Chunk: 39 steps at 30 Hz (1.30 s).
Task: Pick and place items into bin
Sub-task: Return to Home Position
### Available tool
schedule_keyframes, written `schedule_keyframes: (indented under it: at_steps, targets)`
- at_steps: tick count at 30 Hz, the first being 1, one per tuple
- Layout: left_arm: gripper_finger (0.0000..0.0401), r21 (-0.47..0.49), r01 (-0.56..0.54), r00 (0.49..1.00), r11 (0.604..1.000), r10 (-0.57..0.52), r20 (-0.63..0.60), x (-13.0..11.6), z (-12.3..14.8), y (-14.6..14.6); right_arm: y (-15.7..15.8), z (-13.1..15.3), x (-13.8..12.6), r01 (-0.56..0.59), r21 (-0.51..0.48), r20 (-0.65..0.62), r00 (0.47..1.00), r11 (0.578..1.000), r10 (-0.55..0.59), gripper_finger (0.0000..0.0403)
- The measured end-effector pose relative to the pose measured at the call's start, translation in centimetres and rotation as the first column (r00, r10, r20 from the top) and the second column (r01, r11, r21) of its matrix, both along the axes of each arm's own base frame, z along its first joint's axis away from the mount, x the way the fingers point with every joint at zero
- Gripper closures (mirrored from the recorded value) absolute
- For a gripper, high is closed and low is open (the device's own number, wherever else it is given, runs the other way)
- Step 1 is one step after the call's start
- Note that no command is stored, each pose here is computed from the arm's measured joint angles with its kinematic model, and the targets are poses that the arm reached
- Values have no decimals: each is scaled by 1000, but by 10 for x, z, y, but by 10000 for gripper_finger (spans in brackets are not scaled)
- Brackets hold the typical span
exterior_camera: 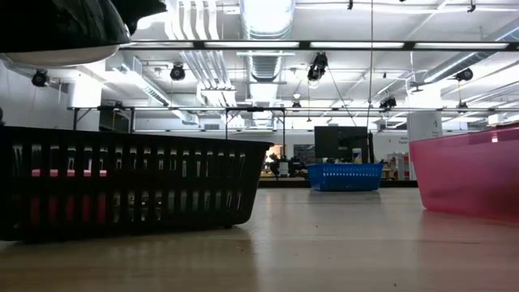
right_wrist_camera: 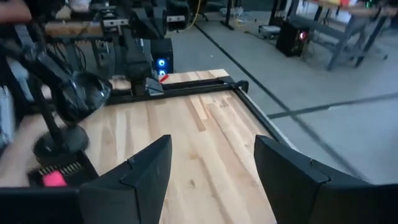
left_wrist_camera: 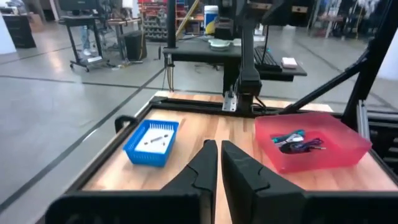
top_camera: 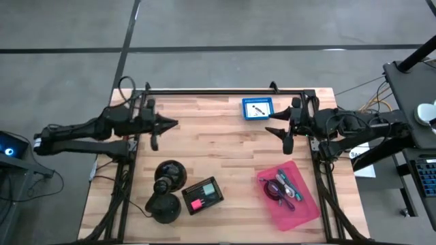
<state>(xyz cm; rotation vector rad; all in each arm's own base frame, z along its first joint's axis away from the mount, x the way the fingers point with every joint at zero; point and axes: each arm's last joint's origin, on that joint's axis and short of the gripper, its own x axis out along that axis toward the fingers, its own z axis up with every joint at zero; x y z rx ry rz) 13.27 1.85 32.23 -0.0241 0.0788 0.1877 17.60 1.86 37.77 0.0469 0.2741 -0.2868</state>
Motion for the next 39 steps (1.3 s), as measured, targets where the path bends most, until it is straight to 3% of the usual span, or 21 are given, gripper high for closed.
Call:
schedule_keyframes:
  at_steps: [3,8,13,15,18,21,24,30,35,39]
  targets:
    - [394,-40,-2,1000,999,3,19,-12,-29,-1,1,0,5,-11,-35,-2,1000,999,10,188]
    - [393,-36,4,995,999,0,103,-28,-65,-4,3,-3,20,8,42,67,998,999,-11,188]
    - [393,116,12,987,993,-30,157,-41,-87,-6,8,-7,43,-5,-13,95,996,1000,7,189]
    - [393,133,10,981,991,-36,192,-46,-91,-7,7,-12,52,-6,-3,81,997,1000,7,191]
    - [393,135,8,977,991,-37,209,-50,-99,-7,6,-20,63,-79,79,58,996,994,75,206]
    - [393,134,9,979,991,-36,202,-49,-100,-7,9,-25,71,-220,161,63,975,962,212,234]
    - [393,133,11,981,991,-36,189,-46,-100,-7,13,-23,75,-345,163,98,938,925,333,277]
    - [393,129,12,983,992,-35,178,-45,-101,-6,6,-19,61,-392,84,108,918,916,383,383]
    - [393,131,10,980,991,-36,195,-47,-100,-7,-12,-14,28,-385,58,178,912,921,370,393]
    - [393,132,9,978,991,-36,204,-49,-100,-7,-19,-28,0,-366,7,198,913,931,357,394]
